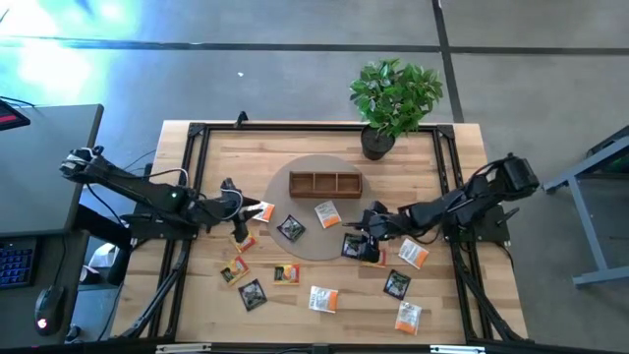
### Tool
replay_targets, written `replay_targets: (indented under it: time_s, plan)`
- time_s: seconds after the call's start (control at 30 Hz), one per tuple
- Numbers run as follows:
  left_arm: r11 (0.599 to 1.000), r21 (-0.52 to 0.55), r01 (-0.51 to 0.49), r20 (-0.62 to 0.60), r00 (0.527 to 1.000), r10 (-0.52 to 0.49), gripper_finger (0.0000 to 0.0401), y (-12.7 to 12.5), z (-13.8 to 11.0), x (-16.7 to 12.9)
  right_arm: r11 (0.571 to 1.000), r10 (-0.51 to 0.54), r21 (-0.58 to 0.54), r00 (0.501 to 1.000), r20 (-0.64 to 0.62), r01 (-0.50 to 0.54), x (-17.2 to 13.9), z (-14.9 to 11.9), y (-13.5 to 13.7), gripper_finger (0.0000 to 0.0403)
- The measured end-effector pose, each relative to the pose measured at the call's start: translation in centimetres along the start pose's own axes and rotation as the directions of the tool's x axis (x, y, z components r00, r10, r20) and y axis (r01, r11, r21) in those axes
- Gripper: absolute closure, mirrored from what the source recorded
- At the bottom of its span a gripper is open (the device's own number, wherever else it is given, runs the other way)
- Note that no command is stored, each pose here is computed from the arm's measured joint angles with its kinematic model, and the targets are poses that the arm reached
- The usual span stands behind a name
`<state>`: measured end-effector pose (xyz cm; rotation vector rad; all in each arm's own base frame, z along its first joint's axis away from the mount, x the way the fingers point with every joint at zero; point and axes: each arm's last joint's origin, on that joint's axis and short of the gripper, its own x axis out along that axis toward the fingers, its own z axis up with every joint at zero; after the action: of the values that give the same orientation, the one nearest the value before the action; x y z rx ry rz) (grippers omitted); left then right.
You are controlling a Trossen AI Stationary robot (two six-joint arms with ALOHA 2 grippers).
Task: Pick & Place Tea
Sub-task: Put the black tea bag into the left side area of the wooden organizer
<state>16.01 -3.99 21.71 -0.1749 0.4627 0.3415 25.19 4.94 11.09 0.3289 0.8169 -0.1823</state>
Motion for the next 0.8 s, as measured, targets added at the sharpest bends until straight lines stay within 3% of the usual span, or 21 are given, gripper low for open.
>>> replay_targets:
  time_s: [0.27,0.53,0.8]
  plan:
    - [0.999,0.035,0.037,0.023,0.999,-0.038,0.0284,-0.6,0.3,0.5,1.000,0.013,-0.016,1.000,-0.016,-0.013,0.6,-0.4,0.0,0.0224]
    - [0.999,0.034,0.026,0.029,0.999,-0.027,0.0284,-0.5,0.3,0.5,0.993,0.088,-0.082,0.996,0.025,-0.086,0.2,0.1,0.6,0.0263]
    - [0.999,0.033,0.025,0.030,0.999,-0.026,0.0284,-0.5,0.3,0.5,0.986,0.146,-0.095,0.987,0.067,-0.140,-0.9,0.6,1.4,0.0243]
